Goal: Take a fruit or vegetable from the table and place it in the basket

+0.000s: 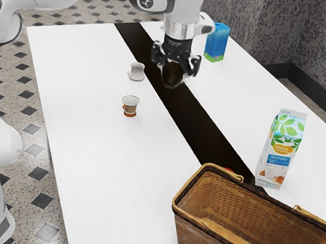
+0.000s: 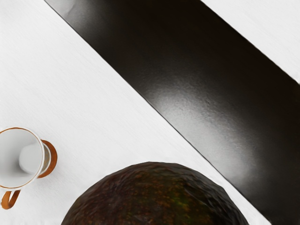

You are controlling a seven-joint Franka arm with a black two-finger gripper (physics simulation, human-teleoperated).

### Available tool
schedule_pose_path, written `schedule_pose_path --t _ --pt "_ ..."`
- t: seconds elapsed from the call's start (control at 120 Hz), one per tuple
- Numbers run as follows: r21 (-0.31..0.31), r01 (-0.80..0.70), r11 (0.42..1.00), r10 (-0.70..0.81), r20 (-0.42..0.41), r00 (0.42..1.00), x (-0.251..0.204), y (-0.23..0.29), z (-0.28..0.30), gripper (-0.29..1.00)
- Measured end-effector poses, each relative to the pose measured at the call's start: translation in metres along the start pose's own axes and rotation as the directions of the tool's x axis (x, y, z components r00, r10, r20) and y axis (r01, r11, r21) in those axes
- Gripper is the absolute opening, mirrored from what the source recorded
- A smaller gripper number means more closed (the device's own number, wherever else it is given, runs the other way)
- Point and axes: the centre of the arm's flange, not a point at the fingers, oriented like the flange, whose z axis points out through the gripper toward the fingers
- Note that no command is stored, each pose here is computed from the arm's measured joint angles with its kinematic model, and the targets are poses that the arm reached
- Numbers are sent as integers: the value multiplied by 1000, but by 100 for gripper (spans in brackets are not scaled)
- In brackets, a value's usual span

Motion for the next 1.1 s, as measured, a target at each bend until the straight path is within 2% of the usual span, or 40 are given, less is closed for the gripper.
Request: schedule_pose_path --t 0.25,0.5,0.575,0.783,0.942,1.1 --pt "-7 -107 994 107 -40 994 -98 28 -70 32" --pt "25 -228 973 229 -33 973 -186 64 -76 32" --pt "34 -232 972 233 -37 972 -200 68 -78 31" --pt "-4 -245 970 242 -128 962 -237 70 -110 32" --pt "-44 -312 949 295 -226 928 -293 75 -138 32" --pt "-60 -345 937 321 -247 914 -327 77 -145 31"
